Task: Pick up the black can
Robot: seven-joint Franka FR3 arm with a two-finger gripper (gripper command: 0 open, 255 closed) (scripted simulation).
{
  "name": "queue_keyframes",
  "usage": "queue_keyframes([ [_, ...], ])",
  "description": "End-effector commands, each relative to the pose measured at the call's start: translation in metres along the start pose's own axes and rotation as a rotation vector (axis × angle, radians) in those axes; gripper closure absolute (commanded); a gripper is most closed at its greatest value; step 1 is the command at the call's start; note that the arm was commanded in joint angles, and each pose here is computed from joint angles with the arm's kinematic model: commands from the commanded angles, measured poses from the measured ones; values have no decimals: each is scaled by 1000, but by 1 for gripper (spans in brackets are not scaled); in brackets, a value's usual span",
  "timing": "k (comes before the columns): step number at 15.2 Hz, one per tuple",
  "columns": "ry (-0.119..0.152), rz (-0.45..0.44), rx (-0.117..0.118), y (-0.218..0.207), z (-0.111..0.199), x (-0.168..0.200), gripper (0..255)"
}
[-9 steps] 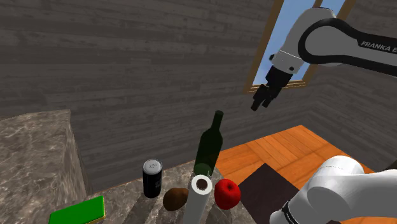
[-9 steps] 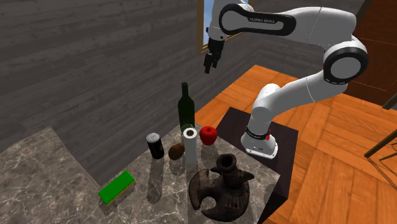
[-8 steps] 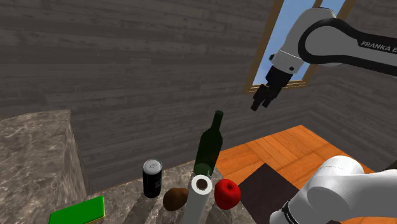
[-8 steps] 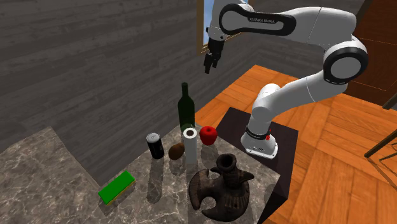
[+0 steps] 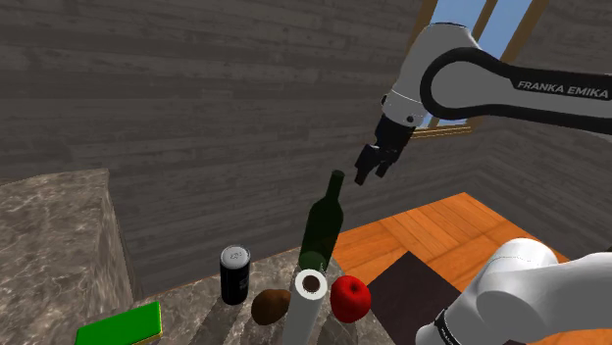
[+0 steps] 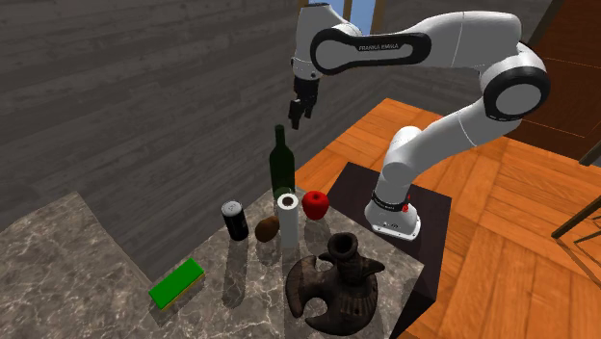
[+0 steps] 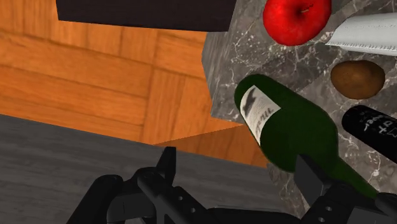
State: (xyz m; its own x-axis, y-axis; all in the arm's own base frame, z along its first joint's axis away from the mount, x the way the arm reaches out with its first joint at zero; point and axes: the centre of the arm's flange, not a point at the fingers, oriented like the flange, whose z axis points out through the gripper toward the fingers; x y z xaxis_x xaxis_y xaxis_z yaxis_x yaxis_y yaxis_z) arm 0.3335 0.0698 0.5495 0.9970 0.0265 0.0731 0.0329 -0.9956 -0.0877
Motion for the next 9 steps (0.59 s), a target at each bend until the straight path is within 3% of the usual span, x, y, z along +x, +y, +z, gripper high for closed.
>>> queue_keyframes([
  [1,-6,-3,-6,-27,10,9,0],
  [9,-33,-16,-31,-121,59,39,0],
])
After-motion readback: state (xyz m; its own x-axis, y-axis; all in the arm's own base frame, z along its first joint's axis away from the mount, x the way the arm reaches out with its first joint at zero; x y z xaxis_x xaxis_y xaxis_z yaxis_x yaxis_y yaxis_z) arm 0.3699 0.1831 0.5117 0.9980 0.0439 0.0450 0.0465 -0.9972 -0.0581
